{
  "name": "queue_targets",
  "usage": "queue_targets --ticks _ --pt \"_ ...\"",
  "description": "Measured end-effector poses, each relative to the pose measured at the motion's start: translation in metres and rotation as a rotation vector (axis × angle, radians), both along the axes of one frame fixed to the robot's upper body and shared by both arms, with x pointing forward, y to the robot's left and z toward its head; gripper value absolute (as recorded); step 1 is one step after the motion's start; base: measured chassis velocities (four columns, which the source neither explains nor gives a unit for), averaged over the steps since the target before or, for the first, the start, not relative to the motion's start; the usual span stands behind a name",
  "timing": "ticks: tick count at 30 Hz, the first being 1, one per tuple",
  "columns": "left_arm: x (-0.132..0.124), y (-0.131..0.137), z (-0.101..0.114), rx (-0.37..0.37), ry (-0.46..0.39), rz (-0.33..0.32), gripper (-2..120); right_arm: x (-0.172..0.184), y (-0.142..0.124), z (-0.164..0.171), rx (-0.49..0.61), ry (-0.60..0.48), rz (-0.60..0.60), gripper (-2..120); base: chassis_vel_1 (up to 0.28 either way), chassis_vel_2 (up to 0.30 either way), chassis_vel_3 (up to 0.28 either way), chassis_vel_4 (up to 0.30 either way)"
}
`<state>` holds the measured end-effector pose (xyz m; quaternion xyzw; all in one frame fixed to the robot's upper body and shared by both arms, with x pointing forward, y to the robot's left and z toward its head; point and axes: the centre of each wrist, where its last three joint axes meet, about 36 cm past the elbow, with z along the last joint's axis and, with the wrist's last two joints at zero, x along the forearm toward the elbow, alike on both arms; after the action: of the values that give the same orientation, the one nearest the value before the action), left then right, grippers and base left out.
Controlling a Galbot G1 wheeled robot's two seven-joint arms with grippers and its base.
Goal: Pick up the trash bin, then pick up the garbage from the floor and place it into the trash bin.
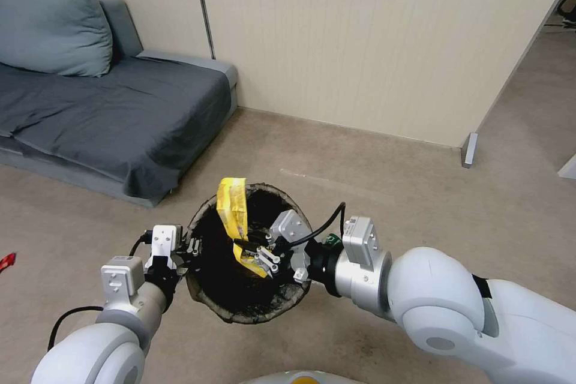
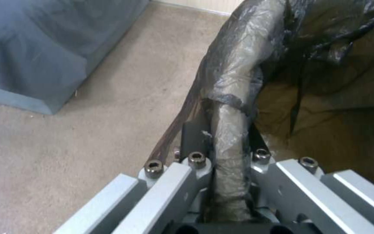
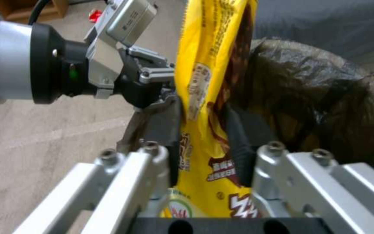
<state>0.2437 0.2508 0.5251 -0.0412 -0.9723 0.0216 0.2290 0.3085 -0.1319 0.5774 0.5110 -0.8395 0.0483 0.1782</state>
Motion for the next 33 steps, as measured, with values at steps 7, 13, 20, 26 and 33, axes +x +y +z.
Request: queue_targets --ticks 7,13,20,26,33 --pt "0.0 0.001 0.0 0.001 -0.002 0.001 1 -0.008 0.0 0.004 0.001 -0.007 0.016 54 0.0 0.0 0.0 0.0" --pt "0.002 0.001 0.001 0.0 -0.01 0.001 1 -0.009 -0.002 0.004 -0.001 -0.017 0.004 78 0.0 0.0 0.0 0.0" --pt "0.002 0.001 0.002 0.003 -0.014 0.002 1 -0.013 -0.01 0.01 0.008 -0.035 -0.014 99 0.0 0.0 0.0 0.0" --pt "0.002 0.001 0.002 0.001 -0.014 0.001 1 -0.013 -0.015 0.016 0.032 -0.063 -0.038 100 0.0 0.0 0.0 0.0" --pt "0.001 0.0 0.001 -0.004 -0.009 0.003 1 0.003 -0.046 0.034 0.077 -0.178 -0.139 100 0.0 0.0 0.0 0.0"
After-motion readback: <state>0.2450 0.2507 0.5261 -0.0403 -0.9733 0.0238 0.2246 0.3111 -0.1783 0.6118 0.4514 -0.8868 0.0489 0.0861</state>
